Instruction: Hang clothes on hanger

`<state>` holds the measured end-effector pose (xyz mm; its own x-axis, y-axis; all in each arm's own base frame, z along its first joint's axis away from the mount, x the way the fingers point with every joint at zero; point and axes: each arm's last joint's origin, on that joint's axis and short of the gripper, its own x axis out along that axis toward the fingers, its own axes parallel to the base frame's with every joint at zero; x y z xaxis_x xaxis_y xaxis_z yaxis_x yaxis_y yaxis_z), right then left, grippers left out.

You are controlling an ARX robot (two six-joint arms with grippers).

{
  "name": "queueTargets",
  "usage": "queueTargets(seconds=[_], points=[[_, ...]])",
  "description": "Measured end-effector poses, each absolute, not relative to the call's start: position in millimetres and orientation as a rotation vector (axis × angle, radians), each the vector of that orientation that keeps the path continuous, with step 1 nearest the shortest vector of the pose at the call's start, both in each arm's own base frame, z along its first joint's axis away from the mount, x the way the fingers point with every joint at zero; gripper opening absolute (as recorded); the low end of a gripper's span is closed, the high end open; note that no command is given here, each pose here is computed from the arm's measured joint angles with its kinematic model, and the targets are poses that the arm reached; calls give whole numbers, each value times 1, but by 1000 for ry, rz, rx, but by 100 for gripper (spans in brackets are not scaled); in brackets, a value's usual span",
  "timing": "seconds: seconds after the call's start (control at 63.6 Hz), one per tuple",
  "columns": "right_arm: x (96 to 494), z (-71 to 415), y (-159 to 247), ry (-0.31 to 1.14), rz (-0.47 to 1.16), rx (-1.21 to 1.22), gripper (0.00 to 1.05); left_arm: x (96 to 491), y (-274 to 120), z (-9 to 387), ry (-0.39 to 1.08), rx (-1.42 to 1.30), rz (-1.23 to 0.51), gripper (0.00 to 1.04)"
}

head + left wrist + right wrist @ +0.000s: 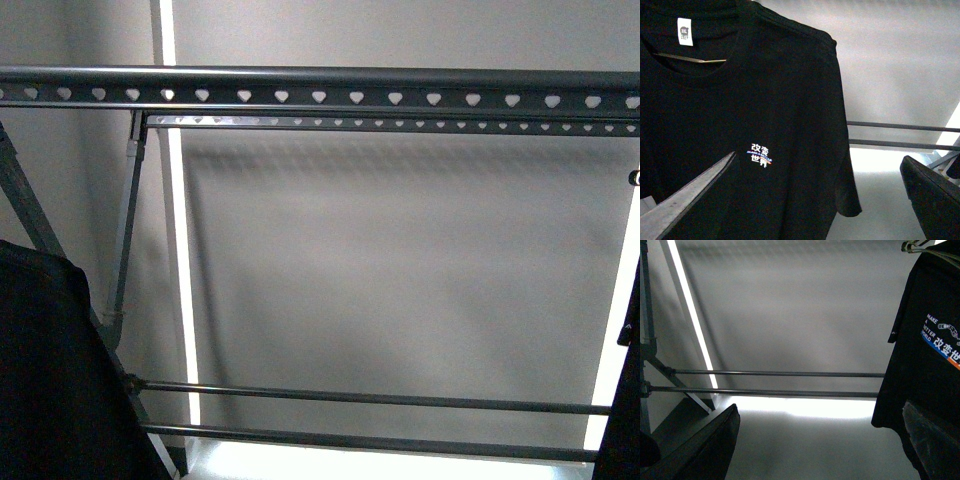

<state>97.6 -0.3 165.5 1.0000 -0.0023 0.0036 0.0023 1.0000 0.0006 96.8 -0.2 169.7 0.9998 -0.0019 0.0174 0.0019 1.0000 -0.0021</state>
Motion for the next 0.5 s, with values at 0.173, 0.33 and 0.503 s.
queueTargets(seconds=[0.173, 0.33, 0.503], points=[[98, 165, 0, -4, -2, 1, 97, 97, 0, 170, -17, -2, -2, 98], [98, 165, 0, -4, -2, 1, 97, 98, -1, 169, 1, 7, -101, 98], [98, 165, 0, -4, -1, 1, 97, 121, -14, 188, 16, 22, -168, 98]])
